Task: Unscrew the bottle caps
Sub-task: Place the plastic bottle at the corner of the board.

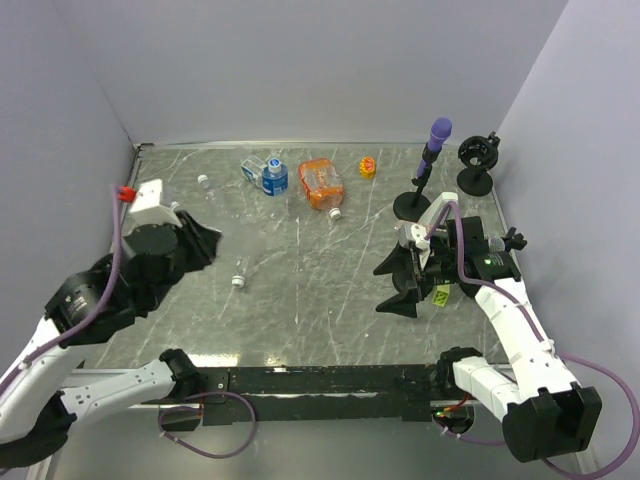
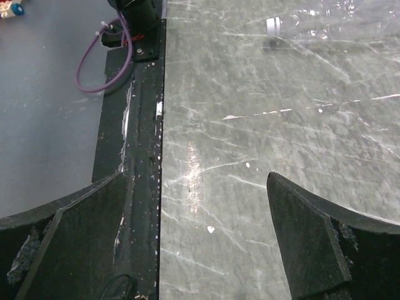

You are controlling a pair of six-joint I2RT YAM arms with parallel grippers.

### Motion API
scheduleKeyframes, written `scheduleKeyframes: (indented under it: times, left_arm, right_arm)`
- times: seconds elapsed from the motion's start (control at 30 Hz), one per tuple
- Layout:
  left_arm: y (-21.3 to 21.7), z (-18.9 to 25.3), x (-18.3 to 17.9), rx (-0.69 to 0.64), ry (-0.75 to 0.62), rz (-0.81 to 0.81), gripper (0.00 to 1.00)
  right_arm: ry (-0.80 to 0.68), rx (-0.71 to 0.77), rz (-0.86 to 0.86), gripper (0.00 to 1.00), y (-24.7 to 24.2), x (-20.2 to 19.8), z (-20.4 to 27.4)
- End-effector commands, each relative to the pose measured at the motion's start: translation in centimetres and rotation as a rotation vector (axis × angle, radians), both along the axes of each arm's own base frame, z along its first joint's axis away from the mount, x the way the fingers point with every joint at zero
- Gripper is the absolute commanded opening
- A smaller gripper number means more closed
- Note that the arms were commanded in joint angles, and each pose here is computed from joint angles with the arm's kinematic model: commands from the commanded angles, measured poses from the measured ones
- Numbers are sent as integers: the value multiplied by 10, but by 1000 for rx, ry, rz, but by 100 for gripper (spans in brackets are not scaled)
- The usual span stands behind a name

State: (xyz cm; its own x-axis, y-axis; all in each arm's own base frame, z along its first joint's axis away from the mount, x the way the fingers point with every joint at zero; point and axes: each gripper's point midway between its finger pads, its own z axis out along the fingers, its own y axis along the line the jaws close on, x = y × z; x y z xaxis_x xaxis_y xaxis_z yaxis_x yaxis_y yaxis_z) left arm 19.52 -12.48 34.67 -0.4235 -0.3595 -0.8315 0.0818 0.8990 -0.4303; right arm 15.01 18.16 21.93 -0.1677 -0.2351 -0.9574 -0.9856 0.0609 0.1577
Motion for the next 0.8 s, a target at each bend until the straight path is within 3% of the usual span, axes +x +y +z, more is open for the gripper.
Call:
scheduleKeyframes:
  times: [0.0,0.2,0.27,0.5,0.77]
  left_arm:
    - [78,-4,17,184,29,344,1]
    - [121,-29,80,262,142,390,1]
    - [141,-19,94,229,107,433,1]
    - [209,-54,101,177,169,604,0]
    - [247,-61,108,272,220,695,1]
  right_arm:
    - [-48,28,9,99,2,6,9]
    - [-39,28,9,99,2,6,7]
    - [-35,26,4,99,2,7,6]
    - [-29,22,-6,99,1,10,4]
    - [-19,19,-9,99,1,11,2]
